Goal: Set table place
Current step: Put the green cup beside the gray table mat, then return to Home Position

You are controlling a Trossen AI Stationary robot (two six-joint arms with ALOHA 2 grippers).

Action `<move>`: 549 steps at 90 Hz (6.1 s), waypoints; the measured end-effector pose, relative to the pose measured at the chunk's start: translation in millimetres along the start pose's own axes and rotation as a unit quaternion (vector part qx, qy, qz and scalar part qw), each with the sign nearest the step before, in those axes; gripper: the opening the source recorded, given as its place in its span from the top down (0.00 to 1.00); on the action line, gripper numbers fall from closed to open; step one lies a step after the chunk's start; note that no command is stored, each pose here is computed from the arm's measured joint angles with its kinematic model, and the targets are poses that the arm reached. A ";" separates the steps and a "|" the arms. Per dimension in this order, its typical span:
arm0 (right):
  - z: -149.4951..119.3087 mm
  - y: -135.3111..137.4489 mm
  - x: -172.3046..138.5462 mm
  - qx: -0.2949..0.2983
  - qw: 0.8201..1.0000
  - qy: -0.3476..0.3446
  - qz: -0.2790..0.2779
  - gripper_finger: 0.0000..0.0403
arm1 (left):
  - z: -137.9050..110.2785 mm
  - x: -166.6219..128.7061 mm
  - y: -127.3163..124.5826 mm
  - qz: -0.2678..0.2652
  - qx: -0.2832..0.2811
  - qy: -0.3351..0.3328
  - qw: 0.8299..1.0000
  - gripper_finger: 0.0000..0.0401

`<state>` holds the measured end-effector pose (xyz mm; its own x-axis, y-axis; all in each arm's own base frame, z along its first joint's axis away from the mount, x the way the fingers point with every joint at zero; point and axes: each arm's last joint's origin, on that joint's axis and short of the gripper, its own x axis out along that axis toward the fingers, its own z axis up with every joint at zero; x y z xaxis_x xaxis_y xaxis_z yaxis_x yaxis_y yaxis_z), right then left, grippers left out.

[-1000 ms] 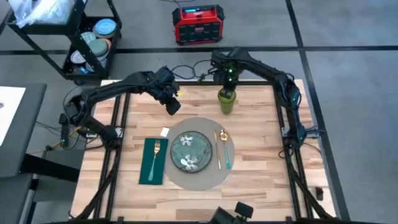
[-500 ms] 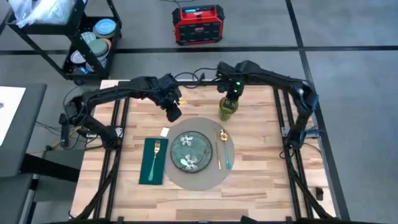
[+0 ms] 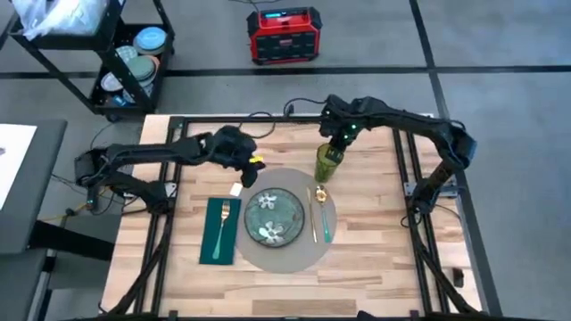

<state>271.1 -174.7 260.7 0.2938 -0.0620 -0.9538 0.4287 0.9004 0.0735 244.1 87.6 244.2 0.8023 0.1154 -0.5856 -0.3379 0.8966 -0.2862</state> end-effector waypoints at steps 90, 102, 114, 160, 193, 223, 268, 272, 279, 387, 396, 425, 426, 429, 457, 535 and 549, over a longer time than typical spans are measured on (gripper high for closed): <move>1.3 0.9 2.1 0.015 1.000 -0.003 -0.002 0.76 | -1.6 -21.6 0.6 0.002 -0.014 -0.033 0.999 1.00; 1.7 3.0 2.1 0.019 1.000 -0.006 0.024 0.74 | -0.7 -21.7 0.4 0.001 -0.013 -0.037 0.999 1.00; 5.0 5.2 -6.8 0.023 0.998 -0.024 0.052 0.74 | 4.7 -25.5 -1.6 -0.007 -0.013 -0.066 0.998 1.00; -74.8 15.6 -130.9 -0.109 0.971 -0.182 0.109 0.75 | -0.6 -133.3 -0.1 0.033 0.028 -0.196 0.980 1.00; -180.2 22.6 -64.2 0.011 0.868 -0.443 0.225 0.76 | -118.9 -144.5 20.5 0.017 -0.121 -0.382 0.916 1.00; -208.2 47.2 7.5 0.065 0.800 -0.497 0.329 0.76 | -143.1 -89.9 31.8 -0.044 -0.130 -0.372 0.918 1.00; -225.5 72.3 39.8 0.028 0.823 -0.544 0.161 0.76 | -155.3 -78.8 26.5 -0.015 -0.064 -0.303 0.951 1.00; -225.3 71.5 39.8 0.037 0.823 -0.547 0.150 0.76 | -155.6 -78.6 26.9 -0.010 -0.065 -0.302 0.951 1.00; -224.8 69.4 39.9 0.089 0.818 -0.547 0.150 0.76 | -156.2 -78.2 27.3 -0.011 -0.079 -0.298 0.951 1.00; -236.0 61.8 63.3 0.188 0.871 -0.435 0.130 0.76 | -156.7 -77.7 27.5 -0.024 -0.124 -0.296 0.947 1.00; -236.1 61.7 63.4 0.188 0.871 -0.435 0.129 0.76 | -156.7 -77.7 27.5 -0.024 -0.124 -0.296 0.947 1.00; -236.2 61.7 63.6 0.188 0.872 -0.434 0.129 0.76 | -156.7 -77.7 27.5 -0.024 -0.125 -0.297 0.947 1.00; -236.2 61.7 63.6 0.188 0.872 -0.434 0.129 0.76 | -156.7 -77.7 27.5 -0.024 -0.125 -0.297 0.947 1.00; -236.2 61.7 63.7 0.188 0.872 -0.434 0.129 0.76 | -156.7 -77.7 27.5 -0.024 -0.125 -0.297 0.947 1.00; -236.4 61.7 63.9 0.188 0.872 -0.433 0.129 0.76 | -156.7 -77.7 27.5 -0.024 -0.125 -0.297 0.947 1.00; -236.5 61.6 64.0 0.188 0.872 -0.432 0.128 0.76 | -156.7 -77.7 27.6 -0.024 -0.125 -0.296 0.947 1.00; -236.5 61.6 64.0 0.188 0.872 -0.432 0.128 0.76 | -156.7 -77.7 27.5 -0.024 -0.125 -0.296 0.947 1.00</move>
<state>114.3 -21.3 135.3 0.8860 -0.3281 -0.3277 0.4571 0.7370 0.4980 95.3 36.3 163.0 0.9299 0.3628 -0.0600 -0.3402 0.7868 -0.5149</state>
